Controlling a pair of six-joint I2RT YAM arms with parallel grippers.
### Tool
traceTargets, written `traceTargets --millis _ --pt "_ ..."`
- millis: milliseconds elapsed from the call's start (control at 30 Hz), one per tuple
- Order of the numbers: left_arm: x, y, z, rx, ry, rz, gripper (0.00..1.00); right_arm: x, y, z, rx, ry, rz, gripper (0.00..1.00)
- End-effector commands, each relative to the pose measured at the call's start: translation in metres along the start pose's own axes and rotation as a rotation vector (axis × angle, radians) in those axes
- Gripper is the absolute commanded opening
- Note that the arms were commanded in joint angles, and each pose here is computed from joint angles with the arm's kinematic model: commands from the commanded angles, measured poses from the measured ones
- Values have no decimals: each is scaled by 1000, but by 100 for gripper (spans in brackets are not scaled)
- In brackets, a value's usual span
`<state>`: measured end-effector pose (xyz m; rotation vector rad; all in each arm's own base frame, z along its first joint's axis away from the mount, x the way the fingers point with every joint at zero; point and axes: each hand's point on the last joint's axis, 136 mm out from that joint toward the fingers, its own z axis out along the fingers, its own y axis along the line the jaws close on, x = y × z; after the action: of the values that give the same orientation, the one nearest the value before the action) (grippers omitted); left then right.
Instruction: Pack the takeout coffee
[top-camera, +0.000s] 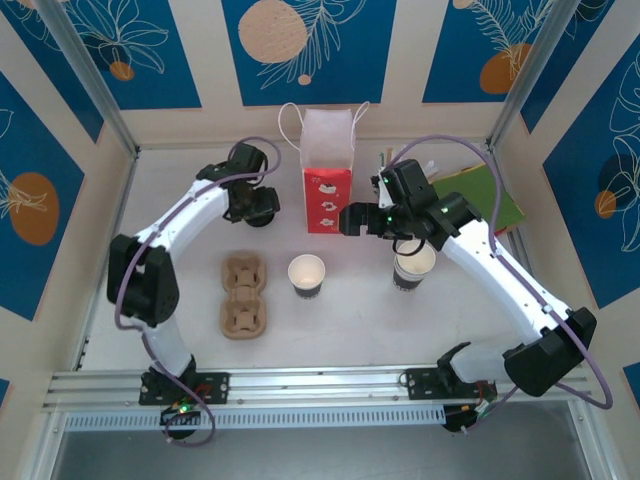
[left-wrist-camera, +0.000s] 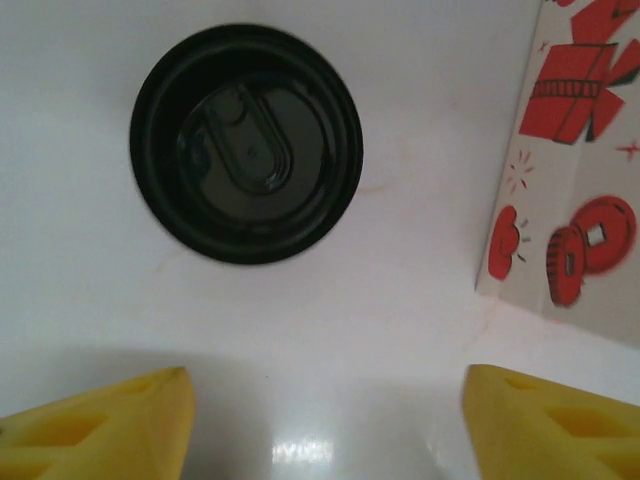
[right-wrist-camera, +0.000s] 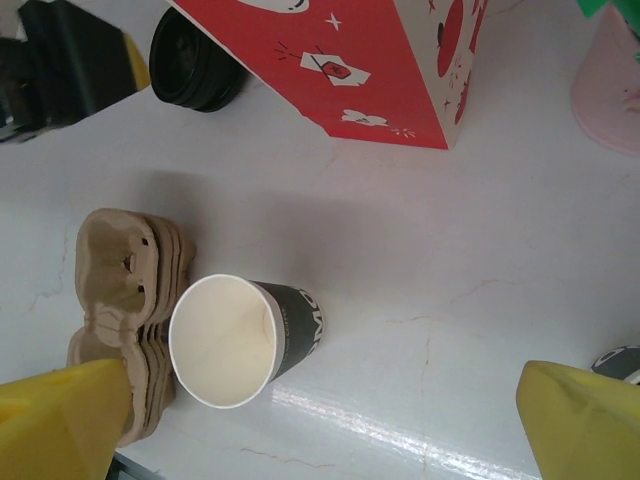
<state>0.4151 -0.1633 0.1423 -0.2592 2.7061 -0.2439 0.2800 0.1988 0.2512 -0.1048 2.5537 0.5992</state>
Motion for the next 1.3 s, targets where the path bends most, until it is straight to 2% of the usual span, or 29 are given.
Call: traceTargets --millis 0,167,400,500,1067,1267 --pt "-13 -3 13 9 26 8 64 -2 4 -5 -35 -28 3 99" --pt "-30 -3 34 -23 38 25 50 -3 3 -5 -22 -28 6 99" --pt "-47 1 58 -32 49 22 41 -4 1 2 -8 -17 26 99" --pt "-52 4 65 -21 56 8 33 -6 2 3 -2 -12 28 99" --pt "-45 -3 81 8 105 28 34 -4 -3 9 26 -3 51 99" --pt "-45 -3 83 6 108 25 25 -4 -3 10 27 0 49 99"
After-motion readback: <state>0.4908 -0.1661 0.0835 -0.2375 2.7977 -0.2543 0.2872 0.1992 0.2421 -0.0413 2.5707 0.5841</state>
